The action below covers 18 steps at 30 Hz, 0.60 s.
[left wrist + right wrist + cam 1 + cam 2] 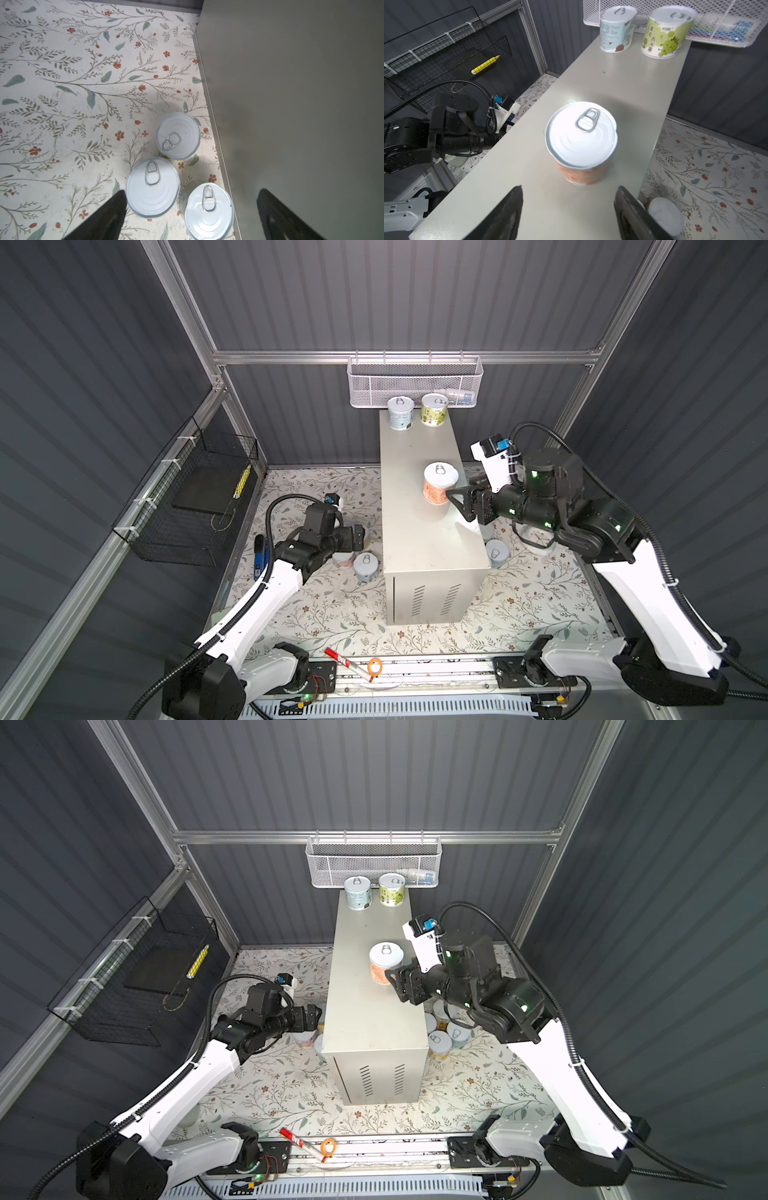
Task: Place and organize the canned foods onto the counter
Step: 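Carry the peach can over the cabinet top toward the pale-blue can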
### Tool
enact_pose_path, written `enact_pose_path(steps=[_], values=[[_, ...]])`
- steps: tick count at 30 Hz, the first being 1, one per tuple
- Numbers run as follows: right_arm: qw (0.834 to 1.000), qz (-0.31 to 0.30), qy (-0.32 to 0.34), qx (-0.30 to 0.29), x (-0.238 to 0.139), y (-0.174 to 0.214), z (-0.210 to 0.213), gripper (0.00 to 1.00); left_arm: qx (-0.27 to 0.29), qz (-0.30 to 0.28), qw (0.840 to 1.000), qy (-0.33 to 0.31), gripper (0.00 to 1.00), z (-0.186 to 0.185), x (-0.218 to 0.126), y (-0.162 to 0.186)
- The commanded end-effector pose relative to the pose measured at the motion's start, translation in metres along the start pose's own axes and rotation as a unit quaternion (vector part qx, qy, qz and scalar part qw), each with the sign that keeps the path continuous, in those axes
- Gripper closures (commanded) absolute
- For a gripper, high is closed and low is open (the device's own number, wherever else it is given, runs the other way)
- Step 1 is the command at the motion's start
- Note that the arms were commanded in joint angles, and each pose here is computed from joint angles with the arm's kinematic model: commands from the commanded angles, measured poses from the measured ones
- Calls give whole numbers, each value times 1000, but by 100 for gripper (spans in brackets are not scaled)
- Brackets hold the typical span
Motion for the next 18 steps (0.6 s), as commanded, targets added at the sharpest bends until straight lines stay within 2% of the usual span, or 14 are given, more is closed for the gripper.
enact_pose_path(steps=[1, 7, 18], values=[[998, -37, 12, 45, 18, 3, -2, 29, 7, -9, 1000, 10, 2, -8, -4, -13], [998, -36, 29, 45, 38, 13, -6, 30, 4, -5, 1000, 9, 3, -5, -1, -7], [997, -32, 48, 41, 74, 1, -20, 36, 0, 1, 1000, 3, 3, -1, 3, -2]])
Point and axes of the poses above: each gripper's point midway between its finger pads, its own x axis out along the fingers, its own z axis along the line the jaws close on, y = z × x, the point moved 4 cm from there along -x, back along the fingers, and after that the axes turned 14 degrees about -x, right-handed, at the moved point
